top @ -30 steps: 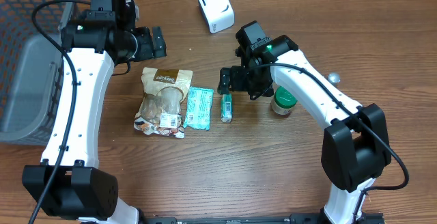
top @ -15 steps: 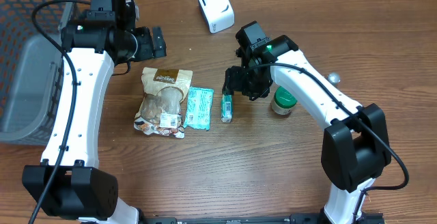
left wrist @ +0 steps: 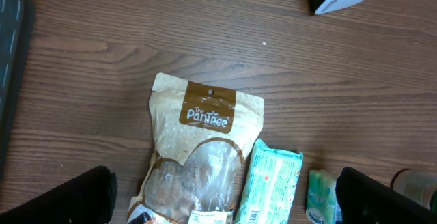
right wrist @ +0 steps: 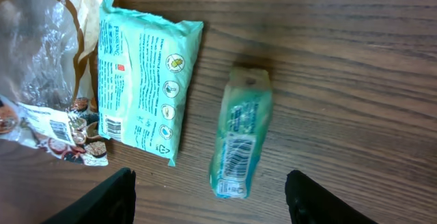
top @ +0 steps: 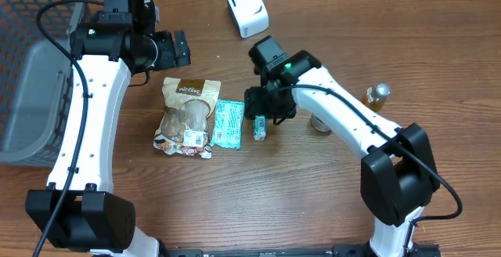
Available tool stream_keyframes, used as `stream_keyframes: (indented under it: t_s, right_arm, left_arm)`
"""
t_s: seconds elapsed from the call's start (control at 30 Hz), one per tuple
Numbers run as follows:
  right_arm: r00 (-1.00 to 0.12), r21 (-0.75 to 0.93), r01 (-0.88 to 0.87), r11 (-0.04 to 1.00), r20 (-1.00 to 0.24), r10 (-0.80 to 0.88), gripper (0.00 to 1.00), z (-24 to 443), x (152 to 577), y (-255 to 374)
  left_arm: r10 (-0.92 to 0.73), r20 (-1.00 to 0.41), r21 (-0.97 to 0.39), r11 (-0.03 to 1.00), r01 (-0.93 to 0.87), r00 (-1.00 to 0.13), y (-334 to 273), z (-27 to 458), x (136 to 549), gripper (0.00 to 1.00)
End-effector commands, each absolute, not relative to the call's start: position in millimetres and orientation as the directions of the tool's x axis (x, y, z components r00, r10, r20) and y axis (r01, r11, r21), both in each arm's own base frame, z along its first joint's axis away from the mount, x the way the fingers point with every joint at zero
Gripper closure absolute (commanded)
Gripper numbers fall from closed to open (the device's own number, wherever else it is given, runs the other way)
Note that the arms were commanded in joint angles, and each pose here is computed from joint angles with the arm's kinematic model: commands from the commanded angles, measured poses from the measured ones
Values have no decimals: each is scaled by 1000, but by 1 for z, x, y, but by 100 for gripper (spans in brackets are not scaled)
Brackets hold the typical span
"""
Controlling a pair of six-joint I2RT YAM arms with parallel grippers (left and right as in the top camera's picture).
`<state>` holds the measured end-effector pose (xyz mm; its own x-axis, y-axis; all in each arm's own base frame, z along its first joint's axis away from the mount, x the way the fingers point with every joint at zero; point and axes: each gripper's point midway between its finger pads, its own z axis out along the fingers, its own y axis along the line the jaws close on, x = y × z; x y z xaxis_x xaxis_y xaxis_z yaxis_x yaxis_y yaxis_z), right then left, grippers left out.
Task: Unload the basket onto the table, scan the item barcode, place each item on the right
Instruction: 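Align the right gripper fingers around the small tissue pack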
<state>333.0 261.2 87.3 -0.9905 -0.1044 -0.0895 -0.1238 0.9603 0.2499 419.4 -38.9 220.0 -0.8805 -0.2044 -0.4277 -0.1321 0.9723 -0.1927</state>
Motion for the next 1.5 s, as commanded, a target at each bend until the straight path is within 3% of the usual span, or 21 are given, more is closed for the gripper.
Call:
stream_keyframes:
  t_s: [0.0, 0.2, 0.57, 0.87, 1.47]
  right_arm:
    - [-989, 173, -71, 982, -140, -47, 33, 88, 339, 259]
    - [-983, 97, -2, 995, -185, 16, 33, 86, 344, 252]
    - [-995, 82, -2, 997, -102, 6, 34, 51, 334, 254]
    - [-997, 65, 0, 998, -74, 5, 50, 34, 330, 252]
    - [-997, 67, -13, 998, -78, -8, 55, 31, 329, 257]
  left_arm:
    - [-196, -439, -198, 973, -118, -877, -39, 224, 422, 0]
    - [-196, -439, -198, 973, -118, -877, -39, 224, 422, 0]
    - [-196, -439, -198, 973, -118, -877, -39, 224, 422, 0]
    - [-196, -439, -198, 973, -118, -877, -39, 224, 422, 1]
    - [-196, -439, -198, 973, -118, -877, -39, 224, 422, 0]
